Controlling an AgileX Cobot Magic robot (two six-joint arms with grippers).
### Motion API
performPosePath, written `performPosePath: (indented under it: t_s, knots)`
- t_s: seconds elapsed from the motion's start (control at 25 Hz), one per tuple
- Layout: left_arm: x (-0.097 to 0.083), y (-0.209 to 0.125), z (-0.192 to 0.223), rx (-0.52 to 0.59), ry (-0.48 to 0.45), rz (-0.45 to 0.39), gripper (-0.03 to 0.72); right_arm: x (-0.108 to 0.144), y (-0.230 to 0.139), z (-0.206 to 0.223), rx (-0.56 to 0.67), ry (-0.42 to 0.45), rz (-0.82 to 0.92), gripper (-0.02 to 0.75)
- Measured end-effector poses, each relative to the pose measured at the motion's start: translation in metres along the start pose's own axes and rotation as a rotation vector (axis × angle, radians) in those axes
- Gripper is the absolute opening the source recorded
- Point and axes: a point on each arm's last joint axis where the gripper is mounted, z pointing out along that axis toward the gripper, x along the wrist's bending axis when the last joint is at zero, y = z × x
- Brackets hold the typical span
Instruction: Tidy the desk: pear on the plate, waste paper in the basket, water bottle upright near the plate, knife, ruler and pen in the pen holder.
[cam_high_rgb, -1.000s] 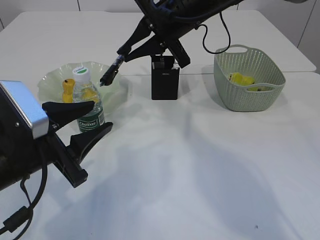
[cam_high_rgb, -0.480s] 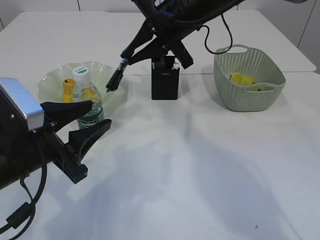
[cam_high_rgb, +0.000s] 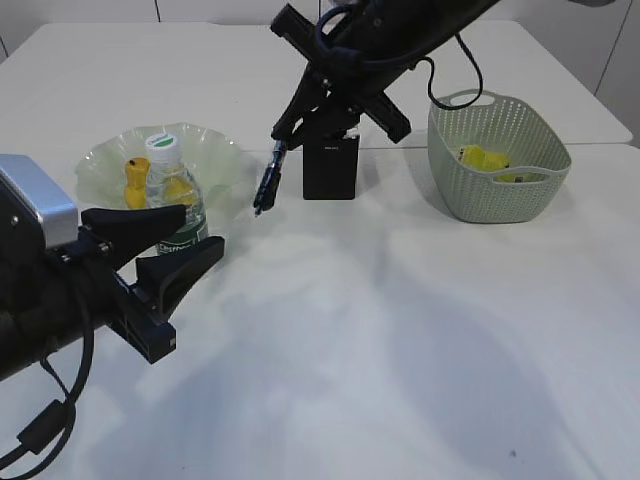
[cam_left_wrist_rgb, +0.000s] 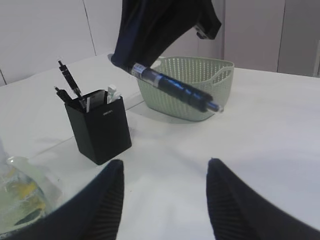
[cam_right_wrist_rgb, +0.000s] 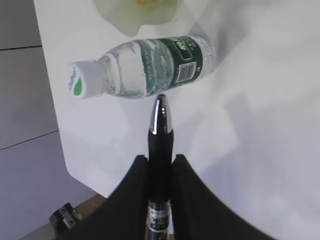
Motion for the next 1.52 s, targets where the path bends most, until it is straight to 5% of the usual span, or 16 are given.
performPosePath:
  t_s: [0.6,1.52]
  knots:
    - [-0.003,-0.002,0.000,0.021,-0.037,-0.076,0.375,-0.008,0.002,0.000,-0.026,-0.094,-0.035,0.087]
    - [0.013,0.043,0.005,0.316,0.043,-0.095,0.375,-0.018,0.004,0.000,-0.052,-0.230,-0.101,0.087]
